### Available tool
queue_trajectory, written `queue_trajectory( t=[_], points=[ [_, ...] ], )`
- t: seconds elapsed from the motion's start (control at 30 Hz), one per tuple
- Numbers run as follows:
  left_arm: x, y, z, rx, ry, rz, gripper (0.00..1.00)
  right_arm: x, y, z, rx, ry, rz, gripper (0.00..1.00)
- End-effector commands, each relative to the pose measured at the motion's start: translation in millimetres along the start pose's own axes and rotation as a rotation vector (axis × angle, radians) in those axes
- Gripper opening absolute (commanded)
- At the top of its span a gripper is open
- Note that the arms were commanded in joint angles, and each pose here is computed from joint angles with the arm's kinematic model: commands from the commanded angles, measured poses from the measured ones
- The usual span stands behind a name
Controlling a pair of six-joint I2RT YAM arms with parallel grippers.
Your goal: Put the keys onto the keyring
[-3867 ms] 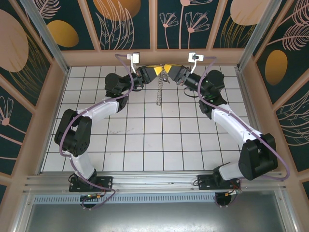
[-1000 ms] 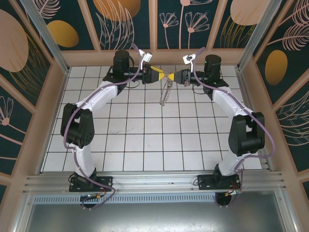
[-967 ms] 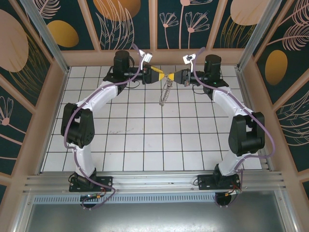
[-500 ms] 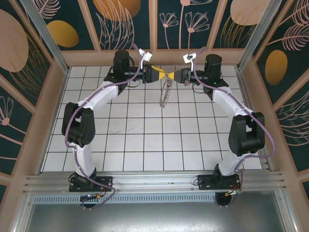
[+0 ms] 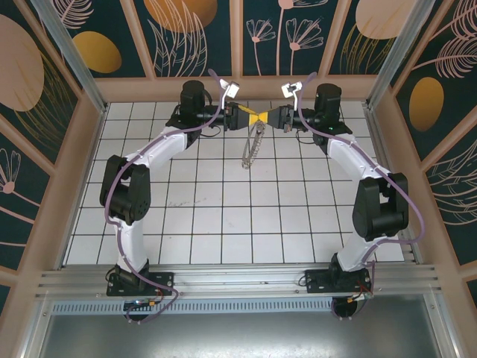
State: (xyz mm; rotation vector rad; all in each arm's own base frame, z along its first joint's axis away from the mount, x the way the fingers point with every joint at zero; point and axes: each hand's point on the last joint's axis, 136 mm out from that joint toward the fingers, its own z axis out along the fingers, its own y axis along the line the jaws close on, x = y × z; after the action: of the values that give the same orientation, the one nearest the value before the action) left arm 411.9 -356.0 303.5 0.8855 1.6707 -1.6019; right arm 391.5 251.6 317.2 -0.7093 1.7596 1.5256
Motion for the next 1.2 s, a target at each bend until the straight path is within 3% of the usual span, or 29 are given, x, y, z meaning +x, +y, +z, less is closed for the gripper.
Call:
queue_trajectory(
  t=[0.0, 0.1, 0.33, 0.4, 0.5, 0.57, 0.87, 1.17],
  points=[
    [-10, -12, 3, 0.044, -0.010, 0.058, 0.33, -10, 12, 4, -0.044, -0.004, -0.061, 0.00],
    [-11, -14, 3, 0.045, -0.016, 0.061, 0.27, -10, 11, 3, -0.041, -0.003, -0.061, 0.00],
    [-14, -17, 2, 0.049, -0.033, 0.066, 0.00, -7, 10, 3, -0.035, 0.006, -0.060, 0.00],
    [-15, -20, 1, 0.055, -0.043, 0.069, 0.00, -9, 10, 2, -0.027, 0.002, -0.062, 0.00],
    [-18, -25, -1, 0.054, -0.065, 0.069, 0.00, -14, 11, -5, 0.019, -0.034, -0.070, 0.27],
    [-21, -30, -3, 0.055, -0.081, 0.072, 0.00, -19, 14, -13, 0.045, -0.068, -0.079, 0.36],
    [-34, -52, -10, 0.043, -0.148, 0.086, 0.00, -6, 17, -41, 0.206, -0.240, -0.081, 0.46],
    [-42, -62, -13, 0.017, -0.190, 0.078, 0.00, 20, 28, -32, 0.219, -0.250, -0.128, 0.49]
  ],
)
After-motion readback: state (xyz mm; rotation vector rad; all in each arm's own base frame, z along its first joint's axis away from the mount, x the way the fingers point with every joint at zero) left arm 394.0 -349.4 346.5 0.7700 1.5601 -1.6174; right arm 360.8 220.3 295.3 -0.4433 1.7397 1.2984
